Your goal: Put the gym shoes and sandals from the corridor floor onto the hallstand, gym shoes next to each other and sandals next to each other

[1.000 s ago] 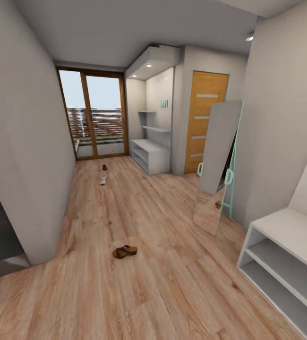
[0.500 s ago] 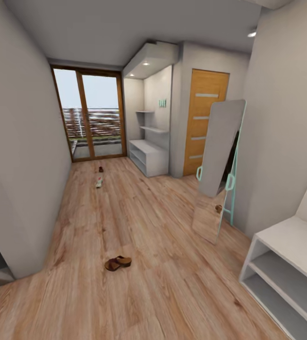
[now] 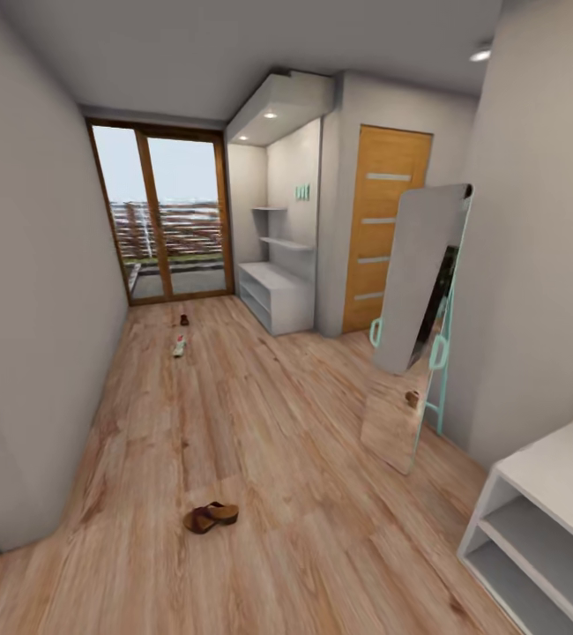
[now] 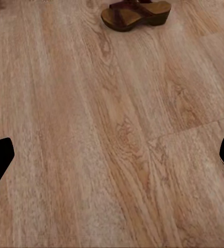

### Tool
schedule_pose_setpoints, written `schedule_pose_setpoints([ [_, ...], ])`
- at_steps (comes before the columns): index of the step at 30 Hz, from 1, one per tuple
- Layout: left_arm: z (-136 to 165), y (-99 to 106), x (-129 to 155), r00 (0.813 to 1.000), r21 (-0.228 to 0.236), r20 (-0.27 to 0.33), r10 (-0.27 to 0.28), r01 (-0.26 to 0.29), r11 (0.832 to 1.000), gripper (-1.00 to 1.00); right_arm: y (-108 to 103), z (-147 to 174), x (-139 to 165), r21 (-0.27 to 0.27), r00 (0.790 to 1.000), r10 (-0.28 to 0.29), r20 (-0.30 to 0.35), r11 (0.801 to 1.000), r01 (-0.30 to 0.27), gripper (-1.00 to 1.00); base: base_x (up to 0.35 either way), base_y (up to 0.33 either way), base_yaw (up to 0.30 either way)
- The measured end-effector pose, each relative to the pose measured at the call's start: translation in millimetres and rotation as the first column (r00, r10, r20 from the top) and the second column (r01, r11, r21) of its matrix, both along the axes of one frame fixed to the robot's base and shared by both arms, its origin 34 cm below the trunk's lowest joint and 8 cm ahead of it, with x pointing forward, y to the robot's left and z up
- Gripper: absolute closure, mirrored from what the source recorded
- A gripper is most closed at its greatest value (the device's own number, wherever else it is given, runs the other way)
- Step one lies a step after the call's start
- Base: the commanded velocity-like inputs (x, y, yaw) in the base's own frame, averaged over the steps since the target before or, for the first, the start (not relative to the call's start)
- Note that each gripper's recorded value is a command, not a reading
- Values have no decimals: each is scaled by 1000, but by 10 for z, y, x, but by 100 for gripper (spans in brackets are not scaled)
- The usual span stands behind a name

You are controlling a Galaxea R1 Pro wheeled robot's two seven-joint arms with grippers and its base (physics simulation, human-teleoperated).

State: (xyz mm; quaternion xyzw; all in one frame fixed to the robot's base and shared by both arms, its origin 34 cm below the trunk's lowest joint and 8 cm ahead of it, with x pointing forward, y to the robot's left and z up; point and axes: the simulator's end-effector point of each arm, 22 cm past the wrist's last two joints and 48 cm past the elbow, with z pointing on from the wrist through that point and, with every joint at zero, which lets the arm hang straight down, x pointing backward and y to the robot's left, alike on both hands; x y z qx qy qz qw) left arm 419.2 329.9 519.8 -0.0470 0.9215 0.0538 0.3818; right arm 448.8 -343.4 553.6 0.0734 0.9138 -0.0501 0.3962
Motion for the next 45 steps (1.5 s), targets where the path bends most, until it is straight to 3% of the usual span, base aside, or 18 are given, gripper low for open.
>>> schedule_pose_setpoints([
  [29, 0, -4, 0, 1000, 0, 0, -1, 1, 1000, -100, -3, -1, -2, -1, 1000, -2, -1, 1000, 2, -100, 339, -4, 0],
  [45, -2, -10, 0, 1000, -1, 0, -1, 1, 1000, -100, -4, -3, -3, -1, 1000, -2, -1, 1000, 2, -100, 308, -122, 0],
])
